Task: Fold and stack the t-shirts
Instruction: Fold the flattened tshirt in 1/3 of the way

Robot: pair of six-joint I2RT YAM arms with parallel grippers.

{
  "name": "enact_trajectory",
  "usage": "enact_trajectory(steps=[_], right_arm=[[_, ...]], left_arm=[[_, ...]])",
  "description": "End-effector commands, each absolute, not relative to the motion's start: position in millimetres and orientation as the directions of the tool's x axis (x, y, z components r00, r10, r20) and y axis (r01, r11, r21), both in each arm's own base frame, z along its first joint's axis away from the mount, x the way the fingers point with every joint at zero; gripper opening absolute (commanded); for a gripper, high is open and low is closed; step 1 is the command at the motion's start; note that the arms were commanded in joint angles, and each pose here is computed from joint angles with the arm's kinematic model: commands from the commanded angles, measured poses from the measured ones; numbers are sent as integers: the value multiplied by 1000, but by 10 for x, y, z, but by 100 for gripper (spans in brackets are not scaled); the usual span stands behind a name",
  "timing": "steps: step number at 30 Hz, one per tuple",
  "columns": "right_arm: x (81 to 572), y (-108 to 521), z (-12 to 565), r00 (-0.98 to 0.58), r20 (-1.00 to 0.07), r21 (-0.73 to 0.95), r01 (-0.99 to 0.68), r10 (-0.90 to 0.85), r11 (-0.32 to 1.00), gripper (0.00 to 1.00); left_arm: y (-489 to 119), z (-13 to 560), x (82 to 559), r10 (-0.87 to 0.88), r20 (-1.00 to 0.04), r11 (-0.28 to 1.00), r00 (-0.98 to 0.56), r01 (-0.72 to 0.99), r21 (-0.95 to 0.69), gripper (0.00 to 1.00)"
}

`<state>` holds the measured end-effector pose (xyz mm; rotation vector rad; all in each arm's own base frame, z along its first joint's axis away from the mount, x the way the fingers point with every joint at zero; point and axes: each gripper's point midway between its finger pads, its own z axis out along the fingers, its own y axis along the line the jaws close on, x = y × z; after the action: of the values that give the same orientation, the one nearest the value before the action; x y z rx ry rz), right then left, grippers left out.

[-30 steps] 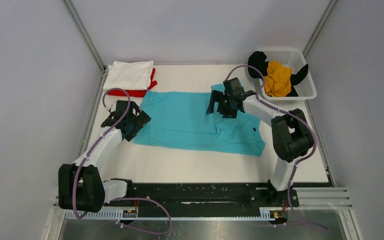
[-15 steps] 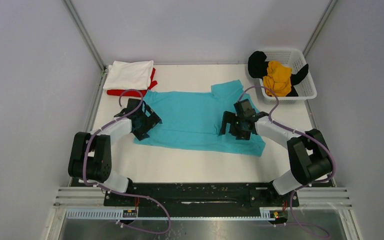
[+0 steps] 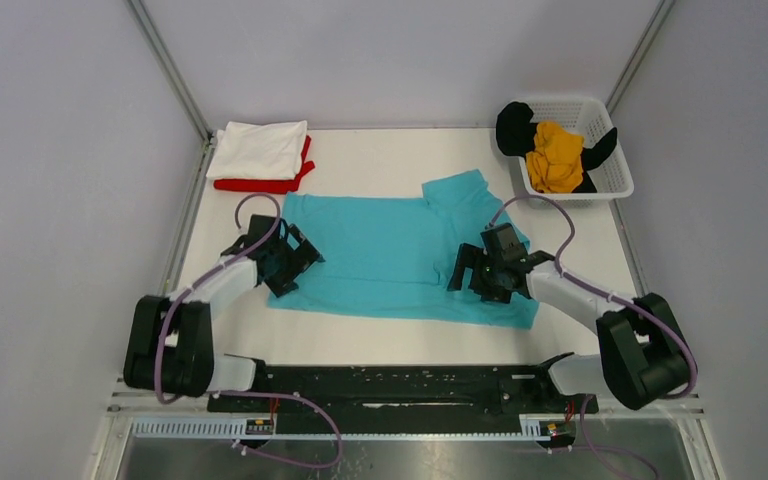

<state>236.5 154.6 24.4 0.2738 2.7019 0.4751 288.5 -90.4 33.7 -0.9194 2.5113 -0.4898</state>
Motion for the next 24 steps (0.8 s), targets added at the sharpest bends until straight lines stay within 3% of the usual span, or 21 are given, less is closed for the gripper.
enact_trajectory(steps=[1, 8, 11, 24], right_arm=[[1721, 1169, 45, -956, -192, 204, 182, 222, 962, 99], [1469, 1011, 26, -949, -164, 163, 244, 271, 956, 100], [1449, 831, 52, -929, -205, 92, 295, 307, 951, 99], [1439, 760, 190, -921, -238, 90, 294, 307, 952, 100]], left_arm=[[-848, 24, 1985, -663, -108, 731, -740, -610, -306, 99], [-1117, -44, 1497, -663, -37, 704, -748, -606, -372, 99], [-1177, 28, 1458, -649, -50, 710, -759, -581, -399, 99], [-1125, 169, 1283, -669, -70, 699, -740, -594, -397, 99]])
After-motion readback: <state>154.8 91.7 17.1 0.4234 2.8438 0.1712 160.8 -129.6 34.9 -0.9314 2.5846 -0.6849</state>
